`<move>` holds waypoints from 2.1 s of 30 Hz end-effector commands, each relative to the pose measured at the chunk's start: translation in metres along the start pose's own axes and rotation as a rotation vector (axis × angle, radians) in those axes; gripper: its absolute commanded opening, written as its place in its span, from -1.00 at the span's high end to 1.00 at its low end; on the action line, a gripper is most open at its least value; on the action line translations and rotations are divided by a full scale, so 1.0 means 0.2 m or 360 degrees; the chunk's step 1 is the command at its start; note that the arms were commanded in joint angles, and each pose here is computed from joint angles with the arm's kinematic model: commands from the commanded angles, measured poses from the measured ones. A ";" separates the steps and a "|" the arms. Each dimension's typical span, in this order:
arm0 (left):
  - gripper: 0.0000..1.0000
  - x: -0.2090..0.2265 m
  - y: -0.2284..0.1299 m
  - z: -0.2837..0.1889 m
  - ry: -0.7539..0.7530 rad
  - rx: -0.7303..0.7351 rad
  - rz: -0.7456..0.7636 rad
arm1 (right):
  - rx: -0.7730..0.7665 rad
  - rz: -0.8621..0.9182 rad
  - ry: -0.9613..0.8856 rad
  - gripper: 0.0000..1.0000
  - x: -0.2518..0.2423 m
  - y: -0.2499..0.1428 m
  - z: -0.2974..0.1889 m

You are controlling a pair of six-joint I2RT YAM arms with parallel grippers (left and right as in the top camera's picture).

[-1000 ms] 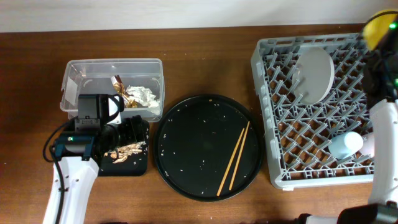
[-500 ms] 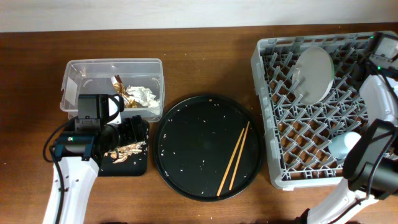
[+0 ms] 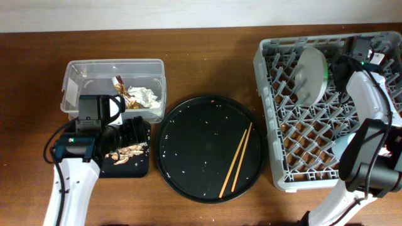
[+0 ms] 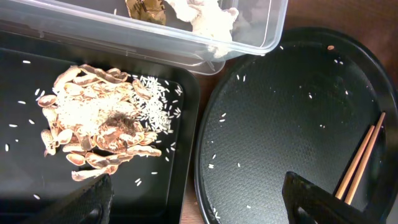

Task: Sort waste into correct bins and load items into the dishwasher rack
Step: 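Lift the yellow bowl and place it in the rack's back corner, then reach the right gripper to the chopsticks and grasp one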

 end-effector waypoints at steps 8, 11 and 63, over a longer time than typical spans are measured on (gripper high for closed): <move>-0.73 -0.01 0.01 -0.01 -0.0010 -0.0017 -0.0016 | -0.0111 0.0199 0.0198 0.34 -0.09 0.06 -0.22; -0.73 -0.01 0.01 -0.01 -0.0010 -0.0016 -0.0016 | -0.0163 0.0225 0.0345 0.02 -0.15 0.06 -0.39; -0.74 0.00 0.01 -0.01 -0.0007 -0.0009 -0.0017 | 0.0564 -0.0713 0.1160 0.62 1.10 -1.59 -1.07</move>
Point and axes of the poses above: each gripper's point midway between its finger pads, its own z axis out along the fingers, its own x axis along the line the jaws close on, y = z × x, the point moved 1 cm from there along -z, back along the fingers, and after that the axes turned 9 degrees about -z, right-handed, at the moved point
